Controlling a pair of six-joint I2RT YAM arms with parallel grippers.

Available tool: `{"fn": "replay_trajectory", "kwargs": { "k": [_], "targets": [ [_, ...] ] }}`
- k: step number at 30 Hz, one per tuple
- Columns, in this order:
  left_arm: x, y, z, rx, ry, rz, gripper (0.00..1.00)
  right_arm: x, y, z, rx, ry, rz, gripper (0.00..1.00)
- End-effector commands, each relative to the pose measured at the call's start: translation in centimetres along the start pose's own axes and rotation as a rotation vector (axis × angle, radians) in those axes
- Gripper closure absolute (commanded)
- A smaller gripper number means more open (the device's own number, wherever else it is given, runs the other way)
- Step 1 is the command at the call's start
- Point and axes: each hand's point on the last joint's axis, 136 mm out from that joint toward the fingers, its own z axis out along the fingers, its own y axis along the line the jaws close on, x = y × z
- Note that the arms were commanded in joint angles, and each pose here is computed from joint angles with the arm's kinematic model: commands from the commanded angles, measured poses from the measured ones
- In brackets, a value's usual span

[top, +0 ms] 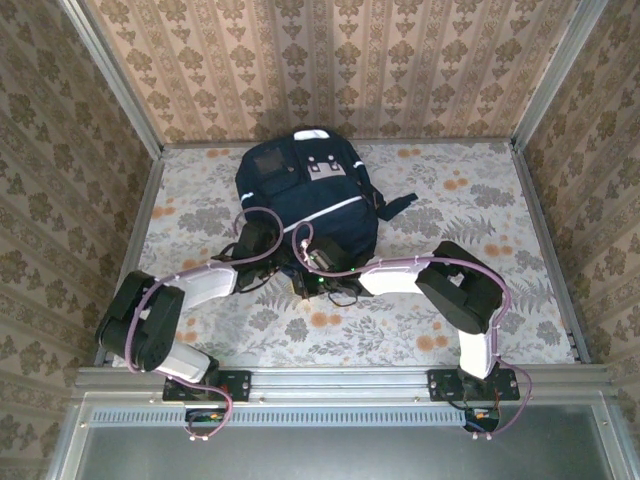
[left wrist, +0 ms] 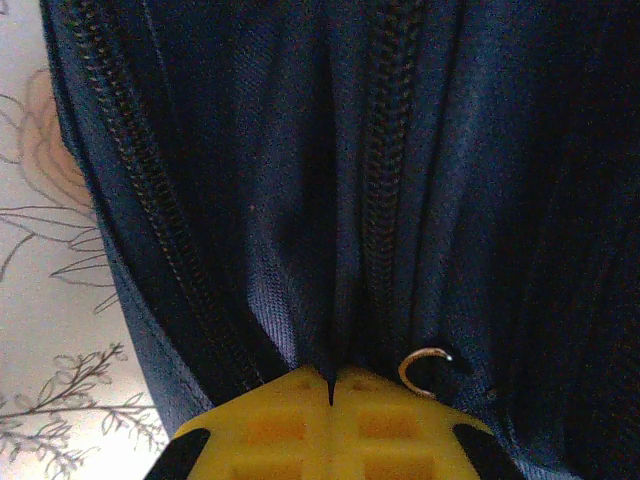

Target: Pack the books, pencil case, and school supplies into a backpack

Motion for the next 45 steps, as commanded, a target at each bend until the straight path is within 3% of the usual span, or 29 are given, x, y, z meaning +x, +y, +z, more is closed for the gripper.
{"fn": "replay_trajectory", "kwargs": {
  "k": [1,15,23,35,42,45],
  "targets": [
    [-2.2,1.0,0.7,-0.03,-0.057,-0.027,1.0,2.3,-2.6,-1.8,0.096,0.07,-0.027,1.0],
    [-4.7,3.3,-1.0,-0.047,-0.088,-0.051,1.0,3.8,-4.7,-6.5,0.18,0.092,-0.13,1.0],
    [-6.2,3.4,-3.7,-0.088,-0.14,-0.03,1.0,4.0,-7.1,-8.8,0.245,0.102,-0.139,1.0],
    [-10.1,4.2,-8.9,-0.216,-0.234,-0.013,1.0,1.0,-10.9,-10.2,0.303,-0.024,-0.067,1.0],
    [-13.2,3.8,-9.5,-0.241,-0.208,-0.01,1.0,-2.6,-11.0,-10.5,0.259,-0.145,-0.083,1.0],
    [-15.2,4.6,-9.3,-0.241,-0.172,-0.072,1.0,-3.6,-11.2,-10.0,0.281,-0.147,-0.105,1.0]
  ]
}}
